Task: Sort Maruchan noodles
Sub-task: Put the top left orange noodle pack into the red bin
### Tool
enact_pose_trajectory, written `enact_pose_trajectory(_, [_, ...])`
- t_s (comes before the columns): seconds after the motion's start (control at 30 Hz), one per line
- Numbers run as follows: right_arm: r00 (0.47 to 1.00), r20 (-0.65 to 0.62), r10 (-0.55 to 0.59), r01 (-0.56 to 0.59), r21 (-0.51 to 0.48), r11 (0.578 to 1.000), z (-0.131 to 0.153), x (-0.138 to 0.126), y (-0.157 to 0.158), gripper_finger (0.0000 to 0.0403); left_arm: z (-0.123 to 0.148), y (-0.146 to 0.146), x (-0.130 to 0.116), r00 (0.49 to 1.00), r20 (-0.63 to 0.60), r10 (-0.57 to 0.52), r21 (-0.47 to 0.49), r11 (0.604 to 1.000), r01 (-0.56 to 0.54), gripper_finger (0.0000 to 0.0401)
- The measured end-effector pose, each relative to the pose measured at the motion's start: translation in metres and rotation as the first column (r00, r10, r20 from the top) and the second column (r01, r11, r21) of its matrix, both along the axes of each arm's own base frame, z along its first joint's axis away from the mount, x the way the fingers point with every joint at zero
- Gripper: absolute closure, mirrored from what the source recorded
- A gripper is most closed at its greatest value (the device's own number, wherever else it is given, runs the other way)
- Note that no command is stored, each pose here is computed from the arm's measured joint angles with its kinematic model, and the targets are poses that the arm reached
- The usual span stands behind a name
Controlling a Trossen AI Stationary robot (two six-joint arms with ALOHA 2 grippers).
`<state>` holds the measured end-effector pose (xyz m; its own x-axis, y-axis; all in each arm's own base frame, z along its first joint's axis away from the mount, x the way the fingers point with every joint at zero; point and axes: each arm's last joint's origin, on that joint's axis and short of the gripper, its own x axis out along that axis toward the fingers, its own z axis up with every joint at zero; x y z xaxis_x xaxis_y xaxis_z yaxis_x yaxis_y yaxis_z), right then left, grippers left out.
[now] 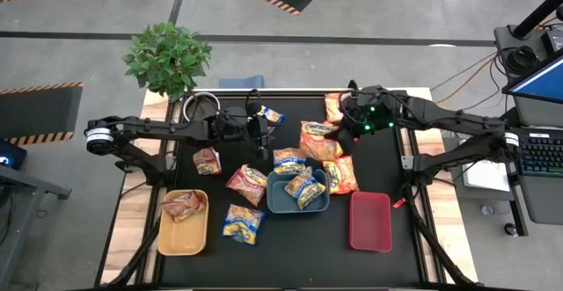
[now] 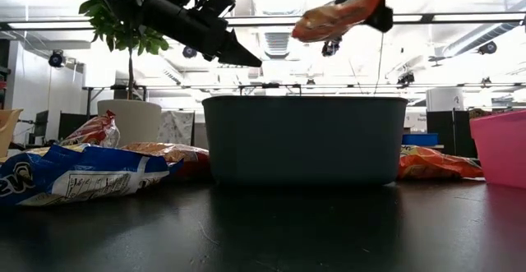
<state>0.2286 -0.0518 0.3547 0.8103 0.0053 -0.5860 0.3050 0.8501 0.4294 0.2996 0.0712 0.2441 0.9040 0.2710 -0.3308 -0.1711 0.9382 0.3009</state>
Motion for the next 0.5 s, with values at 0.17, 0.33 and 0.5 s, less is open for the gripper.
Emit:
enact_pose_trajectory(0.17, [0.985,-0.152,0.086,-0.083,0.029,0.996,0.018,0.005,0.016,0.0292,0.000,0.000,0.000,1.000,0.001,0.001,-0.003,1.000,-0.001,0.0281])
enact_pose_trajectory(0.33, [0.924,-0.329,0.192,-0.183,0.058,0.981,0.023,0.016,0.036,0.0292,0.000,0.000,0.000,1.000,0.002,0.003,-0.008,1.000,-0.003,0.0281])
enact_pose_trajectory(0.5, [0.803,-0.530,0.271,-0.246,0.120,0.962,0.020,0.018,0.057,0.0292,0.000,0.000,0.000,1.000,0.001,0.002,-0.008,1.000,-0.002,0.0281])
